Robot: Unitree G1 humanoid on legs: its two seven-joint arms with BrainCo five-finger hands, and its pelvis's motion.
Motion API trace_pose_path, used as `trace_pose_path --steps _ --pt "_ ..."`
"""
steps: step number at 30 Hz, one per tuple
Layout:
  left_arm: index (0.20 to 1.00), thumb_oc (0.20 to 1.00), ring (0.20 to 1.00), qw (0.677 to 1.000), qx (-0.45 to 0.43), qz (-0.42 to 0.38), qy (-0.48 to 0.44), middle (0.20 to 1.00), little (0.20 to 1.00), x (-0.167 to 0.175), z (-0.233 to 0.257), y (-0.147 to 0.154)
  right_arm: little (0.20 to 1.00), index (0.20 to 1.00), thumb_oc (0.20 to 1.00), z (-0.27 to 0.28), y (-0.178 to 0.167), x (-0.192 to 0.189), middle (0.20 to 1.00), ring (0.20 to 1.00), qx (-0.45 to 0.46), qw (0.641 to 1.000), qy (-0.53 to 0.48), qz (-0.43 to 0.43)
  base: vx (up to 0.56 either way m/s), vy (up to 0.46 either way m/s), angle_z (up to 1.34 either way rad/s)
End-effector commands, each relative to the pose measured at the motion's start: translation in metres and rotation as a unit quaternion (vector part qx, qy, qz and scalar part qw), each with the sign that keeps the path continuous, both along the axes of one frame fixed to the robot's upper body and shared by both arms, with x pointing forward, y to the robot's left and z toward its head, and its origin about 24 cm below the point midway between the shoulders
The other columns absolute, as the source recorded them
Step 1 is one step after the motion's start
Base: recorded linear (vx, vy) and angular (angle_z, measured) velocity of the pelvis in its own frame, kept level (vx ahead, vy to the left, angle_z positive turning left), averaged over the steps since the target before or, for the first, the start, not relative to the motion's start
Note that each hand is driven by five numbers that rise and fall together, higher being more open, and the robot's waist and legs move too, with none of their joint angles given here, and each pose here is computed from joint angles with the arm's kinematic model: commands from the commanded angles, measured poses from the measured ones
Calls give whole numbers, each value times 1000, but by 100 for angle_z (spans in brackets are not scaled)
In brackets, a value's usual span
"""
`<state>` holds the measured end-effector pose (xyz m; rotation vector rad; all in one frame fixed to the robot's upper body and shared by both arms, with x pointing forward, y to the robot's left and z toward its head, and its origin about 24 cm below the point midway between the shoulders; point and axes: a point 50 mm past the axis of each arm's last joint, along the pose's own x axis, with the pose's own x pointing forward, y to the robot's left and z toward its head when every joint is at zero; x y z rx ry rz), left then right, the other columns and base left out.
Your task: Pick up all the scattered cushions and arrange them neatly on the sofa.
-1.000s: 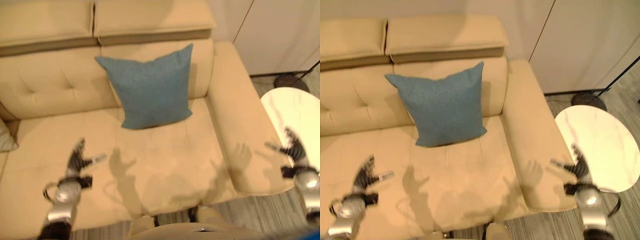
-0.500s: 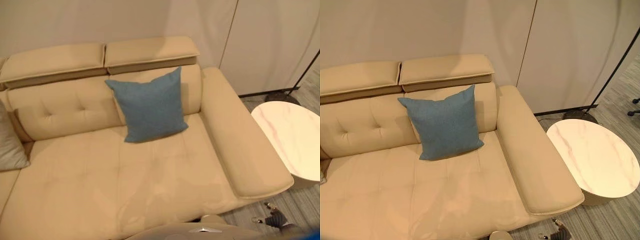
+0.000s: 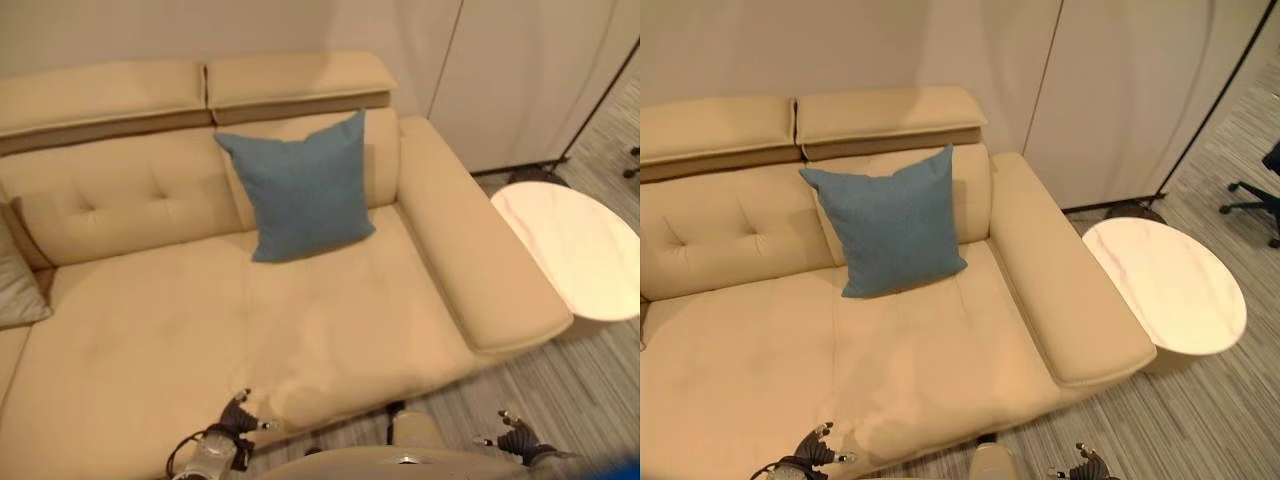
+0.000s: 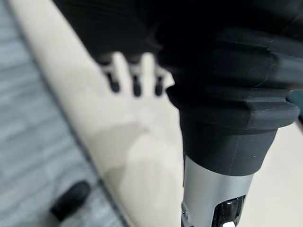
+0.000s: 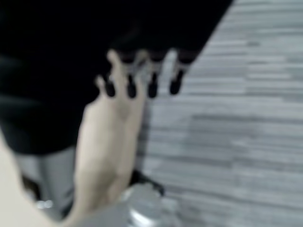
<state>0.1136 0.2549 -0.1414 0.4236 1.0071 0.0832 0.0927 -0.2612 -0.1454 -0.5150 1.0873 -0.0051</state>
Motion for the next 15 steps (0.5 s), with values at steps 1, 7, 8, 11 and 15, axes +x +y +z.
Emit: trace_pose_path --steps 1,7,8,11,15 --pt "1000 1000 1000 999 19 19 -26 1000 1000 7 8 13 1000 1000 1000 10 -6 30 1000 1000 -28 998 -32 34 -200 59 -3" --pt "1000 1000 1000 999 27 29 11 1000 1000 -12 2 19 1000 1000 1000 5 1 25 1000 1000 -23 999 -17 40 -160 -6 -19" --pt "1000 1000 1000 999 27 29 11 1000 1000 -12 2 19 1000 1000 1000 5 1 25 1000 1000 -23 999 -17 40 -42 -61 -26" --pt "1000 1000 1000 998 36 33 27 1000 1000 -18 -1 21 1000 1000 1000 5 4 27 1000 1000 -24 998 -19 50 -60 -131 -14" --pt "1000 1000 1000 998 31 29 36 1000 1000 -20 -4 16 1000 1000 1000 3 1 22 1000 1000 -29 999 -7 44 -34 -45 -8"
